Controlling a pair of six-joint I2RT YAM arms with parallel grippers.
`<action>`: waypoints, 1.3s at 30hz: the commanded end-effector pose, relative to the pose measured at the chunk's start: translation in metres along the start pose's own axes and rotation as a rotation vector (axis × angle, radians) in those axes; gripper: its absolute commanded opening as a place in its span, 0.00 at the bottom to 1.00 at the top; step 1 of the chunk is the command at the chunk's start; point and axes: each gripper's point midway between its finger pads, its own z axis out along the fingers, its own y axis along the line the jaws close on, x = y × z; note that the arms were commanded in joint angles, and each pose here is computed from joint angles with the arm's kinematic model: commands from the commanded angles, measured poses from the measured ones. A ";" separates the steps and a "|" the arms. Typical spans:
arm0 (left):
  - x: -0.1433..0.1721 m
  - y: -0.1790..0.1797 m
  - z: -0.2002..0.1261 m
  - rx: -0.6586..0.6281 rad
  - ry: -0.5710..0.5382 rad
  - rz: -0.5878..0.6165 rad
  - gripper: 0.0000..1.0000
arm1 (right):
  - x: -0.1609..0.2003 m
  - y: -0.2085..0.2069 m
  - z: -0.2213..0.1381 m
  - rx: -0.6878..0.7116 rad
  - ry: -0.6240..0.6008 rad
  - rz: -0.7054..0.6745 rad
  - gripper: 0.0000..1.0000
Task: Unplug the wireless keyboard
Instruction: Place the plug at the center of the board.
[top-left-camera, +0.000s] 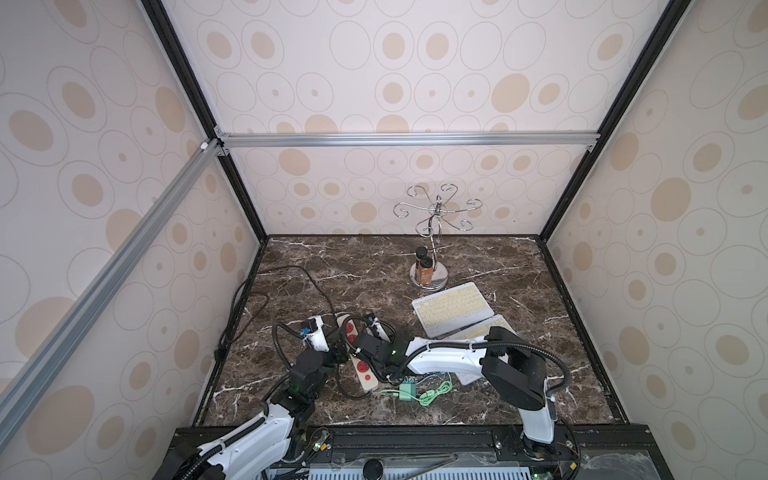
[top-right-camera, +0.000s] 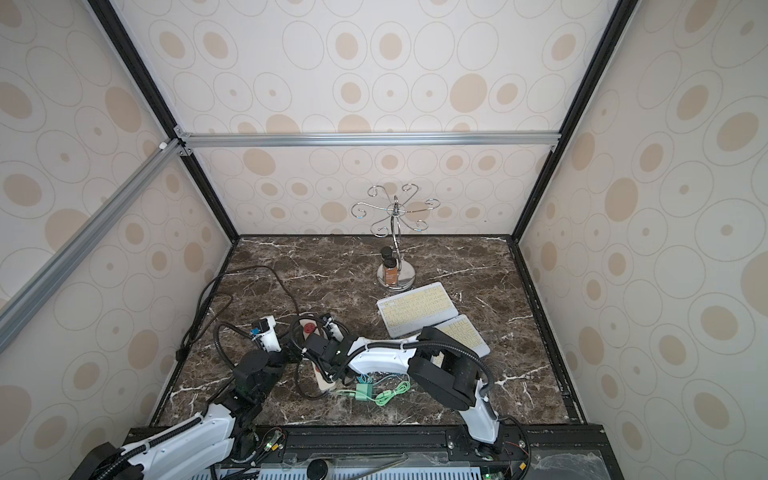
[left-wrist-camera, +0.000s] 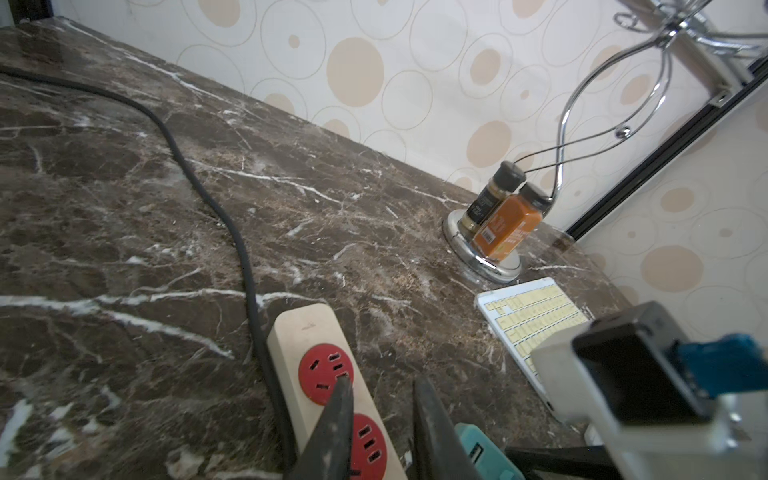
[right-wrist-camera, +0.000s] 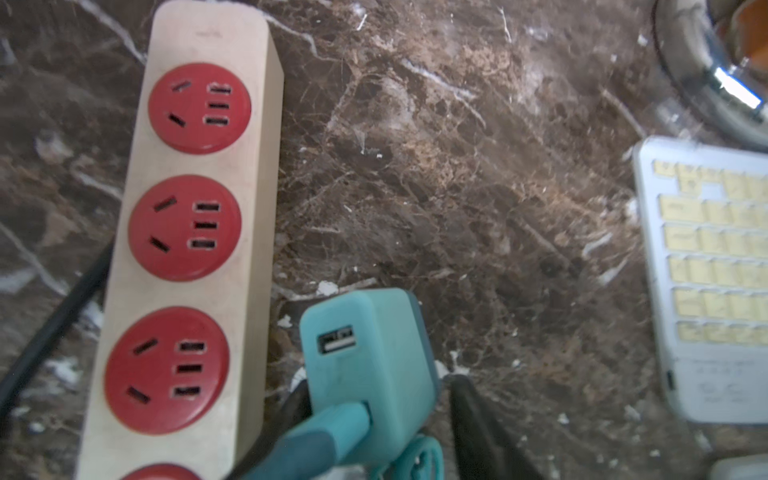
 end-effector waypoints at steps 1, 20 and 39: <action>0.000 0.004 0.000 -0.036 0.021 0.025 0.32 | -0.009 -0.001 -0.024 -0.063 -0.017 0.004 0.76; -0.109 -0.045 -0.022 0.092 -0.357 0.108 0.88 | -0.051 -0.138 -0.163 -0.066 -0.277 0.243 1.00; -0.131 0.048 -0.014 -0.525 -0.543 0.601 1.00 | -0.012 -0.393 -0.122 0.795 -0.495 0.353 1.00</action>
